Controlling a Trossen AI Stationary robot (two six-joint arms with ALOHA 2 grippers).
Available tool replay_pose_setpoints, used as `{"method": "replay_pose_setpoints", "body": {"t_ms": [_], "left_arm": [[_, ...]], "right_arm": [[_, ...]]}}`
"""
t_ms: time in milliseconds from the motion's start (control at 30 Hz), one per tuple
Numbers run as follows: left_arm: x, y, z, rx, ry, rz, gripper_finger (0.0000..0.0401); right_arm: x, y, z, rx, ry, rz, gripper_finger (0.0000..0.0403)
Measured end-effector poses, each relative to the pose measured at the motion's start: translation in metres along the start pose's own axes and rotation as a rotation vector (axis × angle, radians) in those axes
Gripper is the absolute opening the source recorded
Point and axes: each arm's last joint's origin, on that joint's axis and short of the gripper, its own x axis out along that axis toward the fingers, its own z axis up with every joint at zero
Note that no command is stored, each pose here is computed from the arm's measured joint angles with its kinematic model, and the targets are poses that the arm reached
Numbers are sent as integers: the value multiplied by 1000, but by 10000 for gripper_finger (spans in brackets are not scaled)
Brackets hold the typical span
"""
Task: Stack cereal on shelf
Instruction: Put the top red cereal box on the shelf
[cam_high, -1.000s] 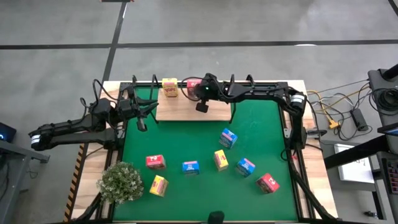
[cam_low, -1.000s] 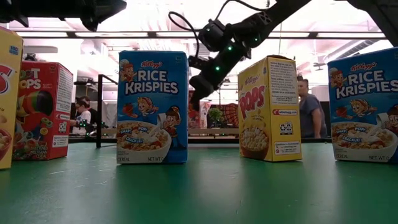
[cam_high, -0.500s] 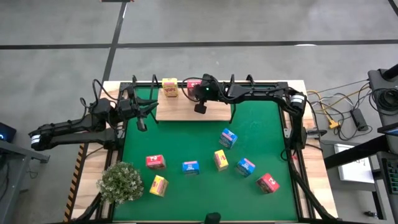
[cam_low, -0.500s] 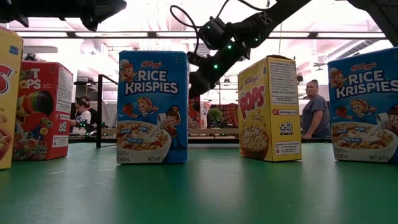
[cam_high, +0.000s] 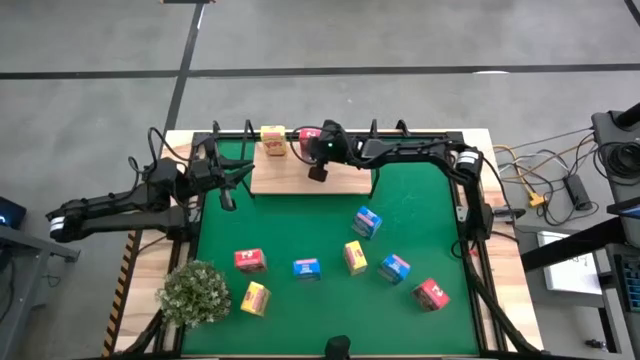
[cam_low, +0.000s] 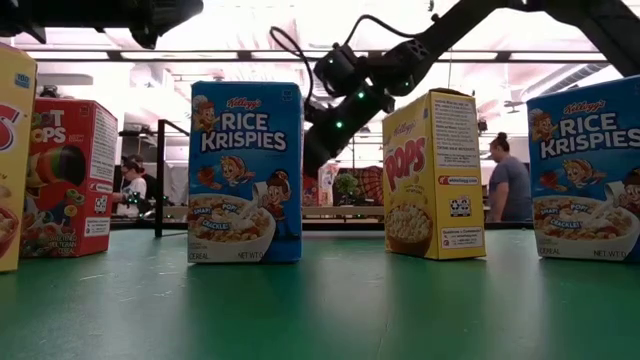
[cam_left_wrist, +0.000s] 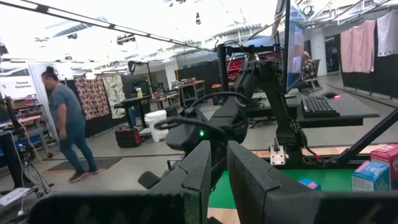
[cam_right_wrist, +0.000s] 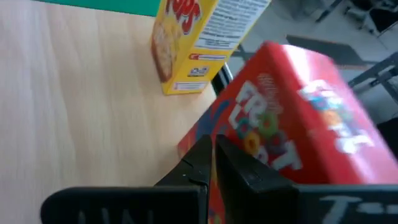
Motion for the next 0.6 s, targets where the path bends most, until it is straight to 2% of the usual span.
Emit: {"method": "replay_pose_setpoints", "body": {"t_ms": [200,333,600], "left_arm": [[0,0,0,0,2,-1,36],[0,0,0,0,4,-1,36],[0,0,-1,1,9,-2,36]], "right_arm": [[0,1,-3,-28,35,3,12],[-2,0,-4,-81,71,-34,12],[-4,1,-2,-86,70,-32,12]]}}
